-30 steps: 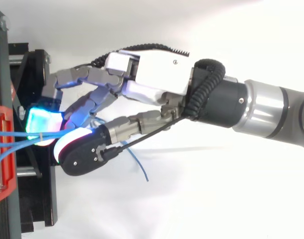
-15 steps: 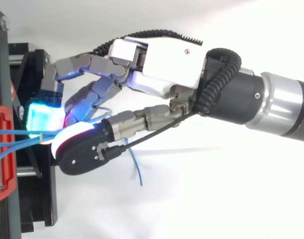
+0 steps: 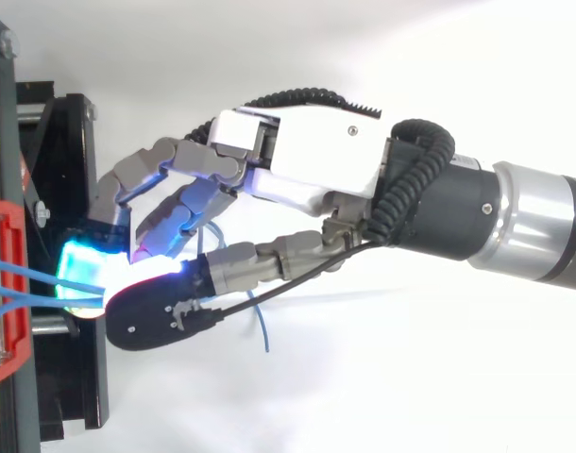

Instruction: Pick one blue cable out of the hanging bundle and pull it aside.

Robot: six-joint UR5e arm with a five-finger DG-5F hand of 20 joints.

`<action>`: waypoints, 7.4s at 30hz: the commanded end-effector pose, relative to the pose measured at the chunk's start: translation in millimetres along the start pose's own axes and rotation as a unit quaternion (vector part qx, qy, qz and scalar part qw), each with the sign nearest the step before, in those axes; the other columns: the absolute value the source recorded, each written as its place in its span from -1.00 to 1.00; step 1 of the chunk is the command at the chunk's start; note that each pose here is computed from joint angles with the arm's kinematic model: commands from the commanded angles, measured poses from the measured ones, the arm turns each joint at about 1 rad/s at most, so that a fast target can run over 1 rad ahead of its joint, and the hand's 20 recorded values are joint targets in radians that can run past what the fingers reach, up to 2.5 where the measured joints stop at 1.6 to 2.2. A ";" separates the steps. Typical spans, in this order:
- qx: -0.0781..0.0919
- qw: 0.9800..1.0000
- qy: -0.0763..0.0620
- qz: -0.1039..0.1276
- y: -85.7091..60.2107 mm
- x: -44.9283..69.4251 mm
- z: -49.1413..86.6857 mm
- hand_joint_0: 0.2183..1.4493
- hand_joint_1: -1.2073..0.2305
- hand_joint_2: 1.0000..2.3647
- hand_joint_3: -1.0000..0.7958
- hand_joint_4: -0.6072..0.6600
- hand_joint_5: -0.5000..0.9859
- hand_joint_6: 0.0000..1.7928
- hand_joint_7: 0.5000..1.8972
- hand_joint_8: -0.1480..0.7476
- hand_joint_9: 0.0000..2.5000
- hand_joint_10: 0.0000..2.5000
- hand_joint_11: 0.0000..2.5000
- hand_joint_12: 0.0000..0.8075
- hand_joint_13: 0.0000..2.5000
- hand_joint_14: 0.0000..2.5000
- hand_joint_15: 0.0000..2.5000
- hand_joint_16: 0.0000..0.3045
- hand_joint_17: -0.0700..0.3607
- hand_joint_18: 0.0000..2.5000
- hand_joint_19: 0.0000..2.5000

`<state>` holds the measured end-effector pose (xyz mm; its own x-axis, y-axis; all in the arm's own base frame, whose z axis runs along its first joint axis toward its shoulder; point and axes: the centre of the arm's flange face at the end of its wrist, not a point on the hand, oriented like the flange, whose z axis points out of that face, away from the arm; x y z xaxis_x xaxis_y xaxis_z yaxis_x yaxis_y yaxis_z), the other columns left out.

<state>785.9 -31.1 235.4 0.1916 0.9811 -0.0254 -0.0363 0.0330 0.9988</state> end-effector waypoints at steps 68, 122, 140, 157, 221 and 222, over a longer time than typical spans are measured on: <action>0.060 0.995 -0.005 0.078 -9.4 11.4 -14.9 -0.53 0.00 -1.00 -0.44 -0.29 -0.37 -0.06 -0.29 -0.21 0.11 -0.98 -0.37 -0.26 -0.07 -0.98 -0.50 -0.69 -0.19 -0.27 -0.57; 0.060 0.995 -0.004 0.081 -7.3 12.5 -15.1 -0.63 0.10 0.15 -0.17 -0.26 -0.46 0.05 -0.48 0.02 -0.02 -0.98 -0.45 -0.02 -0.07 -0.98 -0.49 -0.54 0.05 -0.23 -0.57; 0.086 0.993 -0.001 0.084 0.1 -1.3 -16.3 -0.33 -0.47 -1.00 -0.39 -0.14 -0.54 0.06 -0.69 -0.18 -0.17 -0.98 -0.36 -0.25 -0.22 -0.98 -0.46 -0.69 -0.19 -0.37 -0.54; 0.090 0.993 -0.004 0.079 13.9 -8.9 -18.9 -0.41 -0.18 -0.98 -0.23 -0.12 -0.52 0.00 -0.59 -0.13 -0.15 -0.98 -0.37 -0.21 -0.21 -0.98 -0.45 -0.68 -0.16 -0.38 -0.51; 0.102 0.993 0.009 0.063 36.0 -26.7 -15.8 -0.49 -0.45 -1.00 -0.44 -0.29 -0.47 -0.04 -0.52 -0.18 -0.11 -0.98 -0.41 -0.24 -0.17 -0.98 -0.47 -0.69 -0.17 -0.31 -0.55; 0.101 0.993 0.009 0.064 36.7 -26.6 -15.5 -0.49 -0.44 -1.00 -0.44 -0.29 -0.47 -0.04 -0.52 -0.19 -0.11 -0.98 -0.41 -0.26 -0.17 -0.98 -0.47 -0.69 -0.18 -0.31 -0.55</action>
<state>764.3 -53.1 270.7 0.1815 0.9780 0.1032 0.1373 -0.1291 0.9821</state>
